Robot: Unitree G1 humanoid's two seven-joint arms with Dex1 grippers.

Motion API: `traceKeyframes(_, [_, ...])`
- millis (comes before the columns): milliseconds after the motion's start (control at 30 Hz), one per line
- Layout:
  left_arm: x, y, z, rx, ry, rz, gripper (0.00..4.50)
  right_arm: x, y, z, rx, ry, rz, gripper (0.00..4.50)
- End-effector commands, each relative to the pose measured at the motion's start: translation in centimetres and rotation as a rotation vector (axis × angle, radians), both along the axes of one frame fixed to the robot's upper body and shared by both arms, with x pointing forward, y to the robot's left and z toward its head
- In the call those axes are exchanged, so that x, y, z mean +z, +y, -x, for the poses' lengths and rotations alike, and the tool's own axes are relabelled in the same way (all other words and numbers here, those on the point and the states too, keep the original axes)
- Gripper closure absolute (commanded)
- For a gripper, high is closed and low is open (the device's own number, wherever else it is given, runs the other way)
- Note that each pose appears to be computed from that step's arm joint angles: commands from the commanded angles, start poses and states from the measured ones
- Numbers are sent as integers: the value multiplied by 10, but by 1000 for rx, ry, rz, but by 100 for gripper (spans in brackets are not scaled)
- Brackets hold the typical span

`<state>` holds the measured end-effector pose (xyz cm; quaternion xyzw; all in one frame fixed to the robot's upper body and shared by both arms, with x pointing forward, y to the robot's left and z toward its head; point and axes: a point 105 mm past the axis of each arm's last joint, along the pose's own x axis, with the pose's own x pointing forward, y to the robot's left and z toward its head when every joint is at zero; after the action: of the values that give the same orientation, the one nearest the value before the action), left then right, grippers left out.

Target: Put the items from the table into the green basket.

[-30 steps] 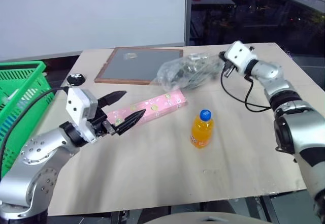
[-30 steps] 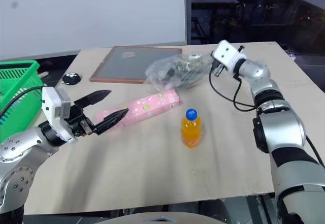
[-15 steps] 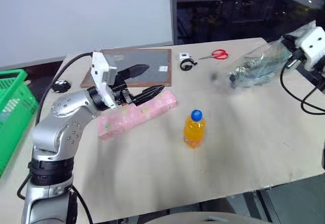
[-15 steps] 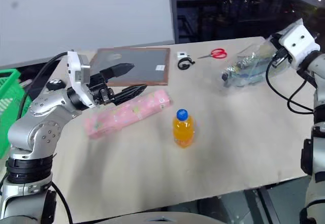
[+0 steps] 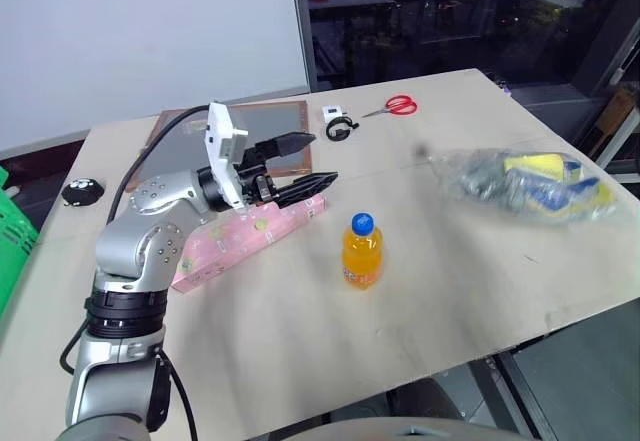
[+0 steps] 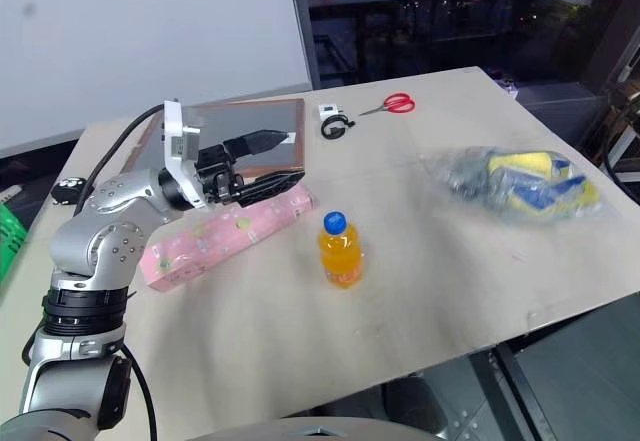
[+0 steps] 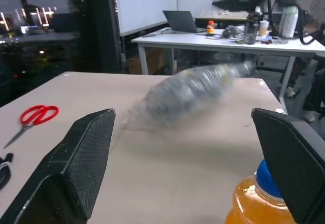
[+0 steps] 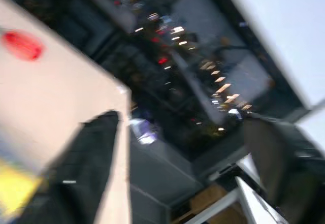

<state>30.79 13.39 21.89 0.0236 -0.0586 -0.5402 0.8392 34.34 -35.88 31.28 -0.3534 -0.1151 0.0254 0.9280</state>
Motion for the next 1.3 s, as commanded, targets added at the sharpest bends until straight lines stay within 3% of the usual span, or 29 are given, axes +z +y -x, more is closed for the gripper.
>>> traceKeyframes(33, [-1,2,8,-3,-26,-38,0,10,36,9,268,0,-182,5])
traceKeyframes(200, [-15,11,25,-22,16,-93,0,-40,93,29,646,219,-351,5])
traceKeyframes(333, [-24,34,42,4,48,-148,0,-85,139,61,896,436,-447,5])
traceKeyframes(533, [-53,34,62,-33,109,-222,0,-147,151,93,941,681,-451,5])
traceKeyframes(633, [-69,20,66,-58,139,-178,0,-164,154,103,954,741,-450,5])
traceKeyframes(867, [-92,-11,62,-94,151,-97,0,-178,164,116,978,773,-469,5])
traceKeyframes(1300, [-125,-54,29,-141,116,-101,0,-163,179,127,1049,716,-483,5])
